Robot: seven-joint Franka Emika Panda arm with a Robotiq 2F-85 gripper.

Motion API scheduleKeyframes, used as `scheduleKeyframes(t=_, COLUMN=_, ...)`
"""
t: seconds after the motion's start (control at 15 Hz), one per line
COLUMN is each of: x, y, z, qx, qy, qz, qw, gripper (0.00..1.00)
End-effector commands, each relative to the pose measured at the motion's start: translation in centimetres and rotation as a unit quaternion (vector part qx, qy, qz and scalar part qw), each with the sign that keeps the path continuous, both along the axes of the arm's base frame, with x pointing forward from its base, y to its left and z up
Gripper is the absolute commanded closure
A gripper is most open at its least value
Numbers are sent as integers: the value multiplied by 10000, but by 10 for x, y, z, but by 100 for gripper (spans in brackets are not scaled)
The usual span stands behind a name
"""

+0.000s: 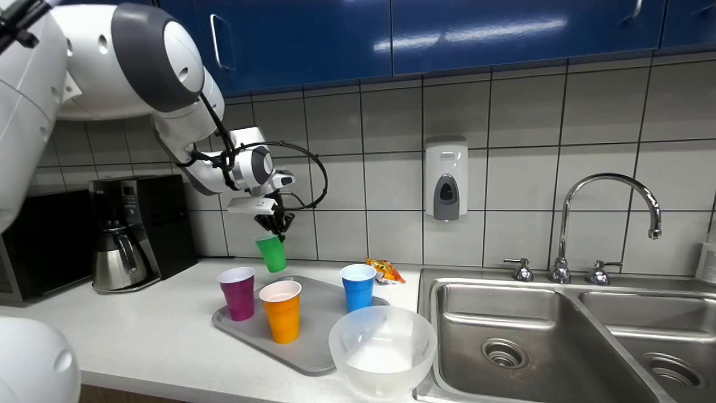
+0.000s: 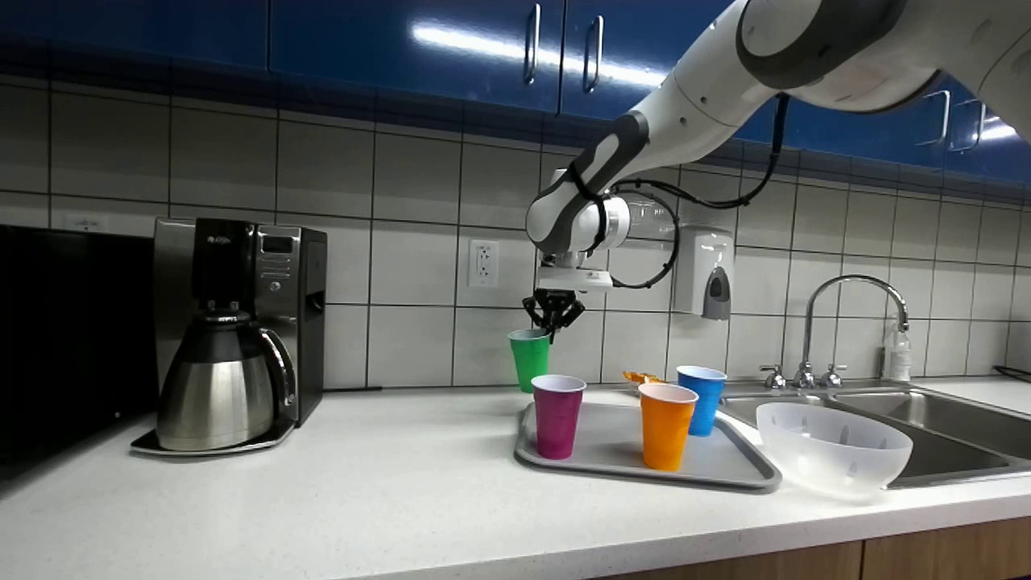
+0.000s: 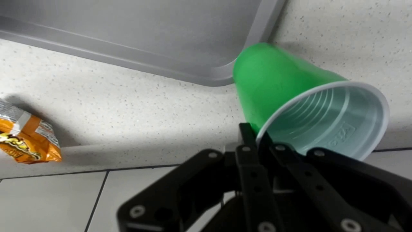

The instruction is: Place all the cups on the tray

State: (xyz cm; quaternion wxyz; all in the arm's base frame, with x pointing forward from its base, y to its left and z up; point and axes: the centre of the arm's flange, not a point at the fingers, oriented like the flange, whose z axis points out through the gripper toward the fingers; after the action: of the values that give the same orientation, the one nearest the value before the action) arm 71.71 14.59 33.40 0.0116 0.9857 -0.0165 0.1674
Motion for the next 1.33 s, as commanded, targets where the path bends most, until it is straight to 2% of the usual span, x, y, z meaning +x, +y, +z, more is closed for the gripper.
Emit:
scheduleKeyframes(t=0.0, x=-32, y=-15, z=6, qx=19, qy=152, qz=34, qw=9999, gripper=99)
scheduleKeyframes(t=0.47, x=-50, y=-36, z=-4, qx=-23, qy=383, qz=-123, qw=9992, gripper=99)
scheduleKeyframes(t=1.27, x=-55, y=-62, z=-27, qx=151, qy=614, qz=-514, qw=9967, gripper=99)
